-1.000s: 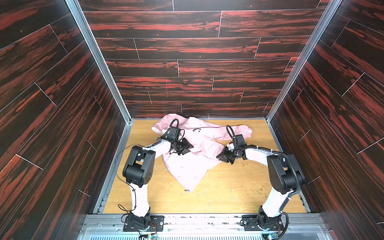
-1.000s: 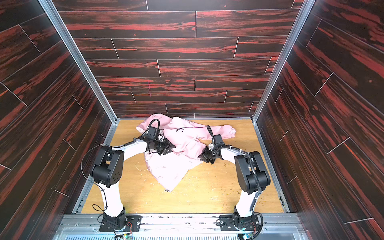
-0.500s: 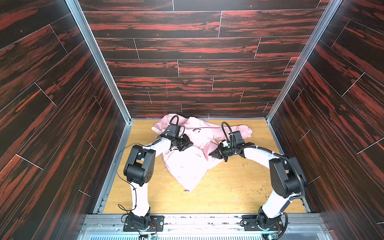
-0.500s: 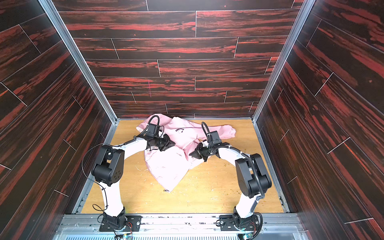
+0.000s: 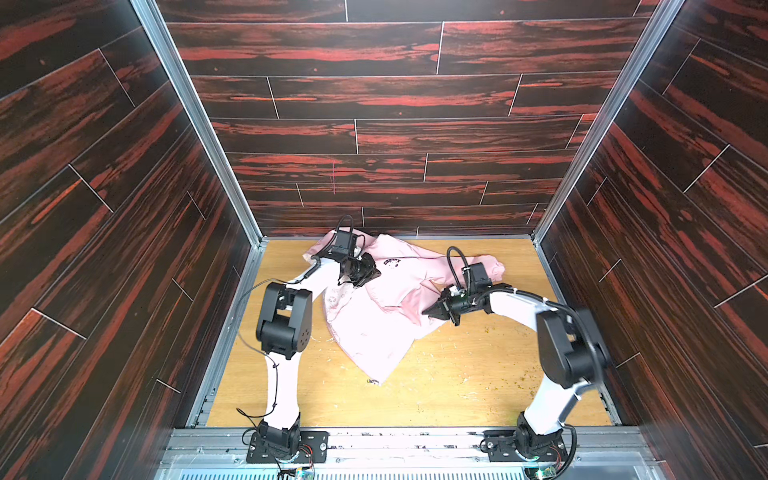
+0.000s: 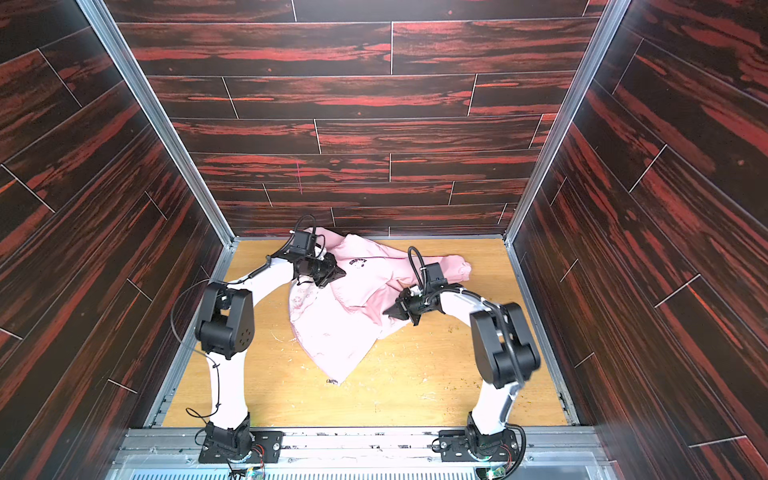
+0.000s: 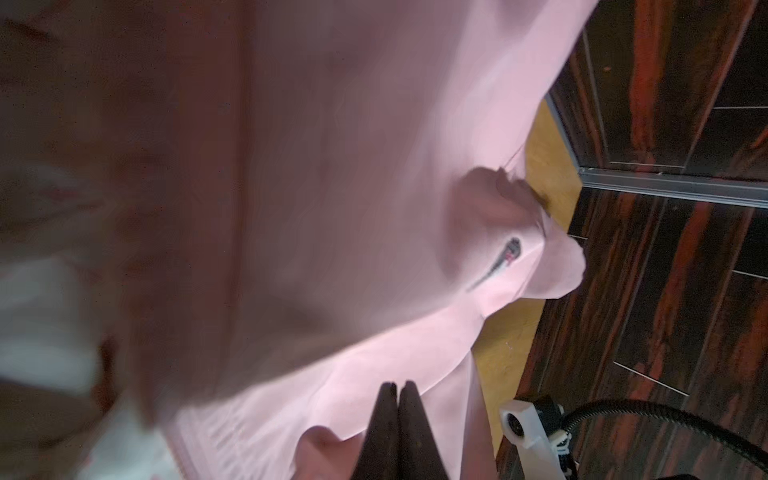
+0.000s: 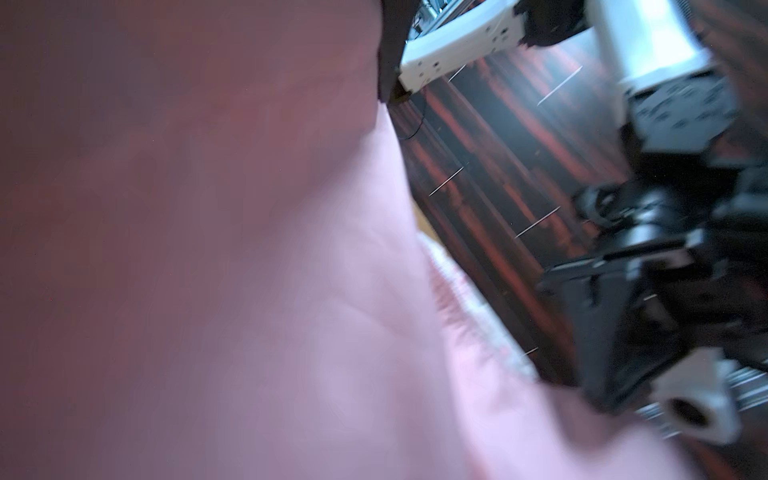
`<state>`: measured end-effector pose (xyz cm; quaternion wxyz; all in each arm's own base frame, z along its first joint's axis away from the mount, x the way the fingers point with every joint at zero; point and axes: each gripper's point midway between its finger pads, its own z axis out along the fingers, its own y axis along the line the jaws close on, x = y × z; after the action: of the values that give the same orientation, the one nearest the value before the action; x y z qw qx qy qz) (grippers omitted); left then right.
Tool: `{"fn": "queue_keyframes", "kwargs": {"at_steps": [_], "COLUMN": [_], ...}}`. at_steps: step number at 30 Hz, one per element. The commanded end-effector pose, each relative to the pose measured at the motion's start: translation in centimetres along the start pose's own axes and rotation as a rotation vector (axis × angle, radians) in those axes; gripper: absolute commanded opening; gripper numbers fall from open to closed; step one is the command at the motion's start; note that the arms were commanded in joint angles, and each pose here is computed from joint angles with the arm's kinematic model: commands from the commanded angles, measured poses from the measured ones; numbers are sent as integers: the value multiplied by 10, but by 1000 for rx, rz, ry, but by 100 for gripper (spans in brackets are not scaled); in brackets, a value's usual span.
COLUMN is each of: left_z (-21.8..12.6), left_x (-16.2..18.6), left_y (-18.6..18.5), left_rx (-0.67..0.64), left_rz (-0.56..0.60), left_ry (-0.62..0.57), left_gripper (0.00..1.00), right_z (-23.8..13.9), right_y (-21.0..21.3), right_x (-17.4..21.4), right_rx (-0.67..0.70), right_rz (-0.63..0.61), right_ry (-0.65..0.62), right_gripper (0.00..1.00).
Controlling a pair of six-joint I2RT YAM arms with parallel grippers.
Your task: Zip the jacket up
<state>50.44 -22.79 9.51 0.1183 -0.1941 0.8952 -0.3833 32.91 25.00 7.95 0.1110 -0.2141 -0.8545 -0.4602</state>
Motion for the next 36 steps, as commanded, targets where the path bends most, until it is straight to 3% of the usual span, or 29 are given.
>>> {"fn": "queue_keyframes", "kwargs": {"at_steps": [1, 5, 12, 15, 20, 23, 27, 30, 36], "left_z": [6, 1, -43, -67, -121, -151, -165, -157, -132], "left_x": [1, -5, 12, 23, 49, 62, 80, 89, 89], "left_y": [12, 6, 16, 33, 75, 103, 141, 156, 167], "left_rx": [-68, -87, -198, -274, -397, -467, -514, -508, -476], "left_rz": [14, 34, 65, 56, -3, -48, -126, -164, -200], "left_ry": [28, 9, -23, -45, -98, -138, -133, -98, -66], "left_gripper": [5, 8, 40, 50, 59, 61, 61, 59, 47], "right_z": [6, -6, -39, -44, -70, -96, -118, -108, -34], "right_y": [-28, -42, -46, -47, -50, -56, -47, -26, 31], "right_x": [-17, -51, -106, -112, -104, -95, -74, -50, 23], "right_rx": [66, 133, 171, 213, 329, 439, 567, 628, 621], "right_rz": [34, 44, 52, 28, -45, -96, -239, -391, -785], "right_ry": [-24, -114, -249, -261, -335, -418, -490, -471, -297], "right_gripper": [0, 0, 0, 14, 47, 54, 58, 57, 48]}}
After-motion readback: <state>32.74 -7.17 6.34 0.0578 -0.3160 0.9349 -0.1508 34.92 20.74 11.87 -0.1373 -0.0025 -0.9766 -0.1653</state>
